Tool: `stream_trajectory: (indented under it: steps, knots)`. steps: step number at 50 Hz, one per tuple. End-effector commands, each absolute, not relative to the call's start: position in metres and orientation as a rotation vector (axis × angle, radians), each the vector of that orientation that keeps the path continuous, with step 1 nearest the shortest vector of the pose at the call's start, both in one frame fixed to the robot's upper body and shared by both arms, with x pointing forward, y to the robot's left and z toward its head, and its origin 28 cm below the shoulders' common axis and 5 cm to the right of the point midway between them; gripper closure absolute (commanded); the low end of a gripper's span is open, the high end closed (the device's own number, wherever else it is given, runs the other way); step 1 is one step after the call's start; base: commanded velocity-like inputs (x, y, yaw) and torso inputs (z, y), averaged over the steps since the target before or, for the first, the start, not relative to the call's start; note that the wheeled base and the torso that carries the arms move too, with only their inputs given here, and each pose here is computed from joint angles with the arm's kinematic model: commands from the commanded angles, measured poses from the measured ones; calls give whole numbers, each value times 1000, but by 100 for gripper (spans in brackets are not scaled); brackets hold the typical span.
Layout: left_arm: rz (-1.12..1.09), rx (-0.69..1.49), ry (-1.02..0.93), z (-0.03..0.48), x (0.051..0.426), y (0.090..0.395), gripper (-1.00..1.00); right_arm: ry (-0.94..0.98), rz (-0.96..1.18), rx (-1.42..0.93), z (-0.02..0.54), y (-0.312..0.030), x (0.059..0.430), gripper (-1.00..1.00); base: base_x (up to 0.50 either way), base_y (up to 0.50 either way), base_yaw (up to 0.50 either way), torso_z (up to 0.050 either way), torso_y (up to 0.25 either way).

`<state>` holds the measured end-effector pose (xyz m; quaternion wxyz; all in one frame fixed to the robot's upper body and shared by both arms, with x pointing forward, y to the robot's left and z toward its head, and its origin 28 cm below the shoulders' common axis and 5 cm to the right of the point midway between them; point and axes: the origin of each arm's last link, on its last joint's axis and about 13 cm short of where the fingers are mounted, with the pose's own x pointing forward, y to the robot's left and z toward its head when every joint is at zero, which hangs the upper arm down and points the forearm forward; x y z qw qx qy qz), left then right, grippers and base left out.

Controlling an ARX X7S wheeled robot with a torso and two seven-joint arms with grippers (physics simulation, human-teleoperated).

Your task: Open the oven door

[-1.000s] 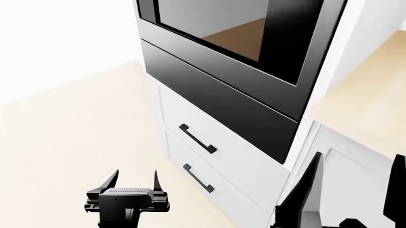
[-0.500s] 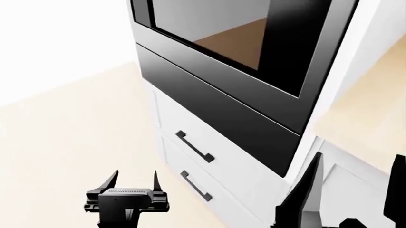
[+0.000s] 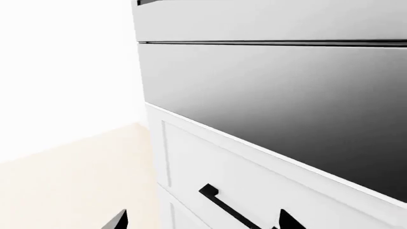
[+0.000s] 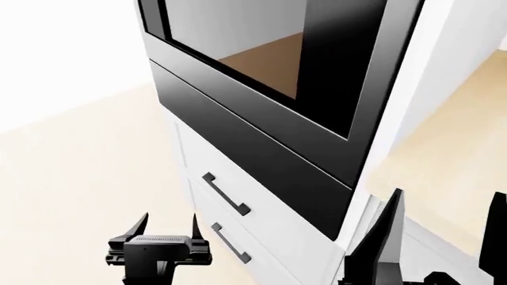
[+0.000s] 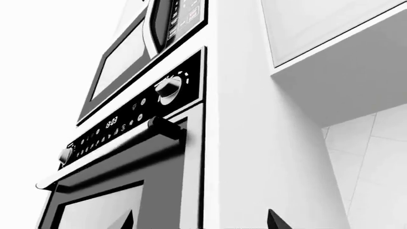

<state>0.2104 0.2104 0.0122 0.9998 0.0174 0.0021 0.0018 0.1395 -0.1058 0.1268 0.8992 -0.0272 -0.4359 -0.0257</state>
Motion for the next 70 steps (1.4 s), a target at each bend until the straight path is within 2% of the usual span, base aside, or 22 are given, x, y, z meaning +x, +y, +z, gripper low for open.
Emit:
stream_trajectory:
  steps: [1,28,35,47,59,70]
  knots:
    - [2,34,6,12,210,210,-100,-903,-52,-58,127,-106,140,-100,227,-19,0,0,0]
    - [-1,45,-1,14,210,211,-100,-919,-57,-60,127,-106,137,-100,32,12,0,0,0]
    - [11,150,-76,31,213,218,-100,-922,-56,-57,127,-105,137,-100,0,0,0,0,0]
    - [31,457,-239,79,219,241,-100,-917,-45,-59,126,-104,137,-100,0,0,0,0,0]
    - [111,468,-369,107,238,240,-100,-914,-41,-61,125,-104,136,-100,0,0,0,0,0]
    - [95,450,-450,128,257,228,-100,-911,-38,-62,125,-103,137,-100,0,0,0,0,0]
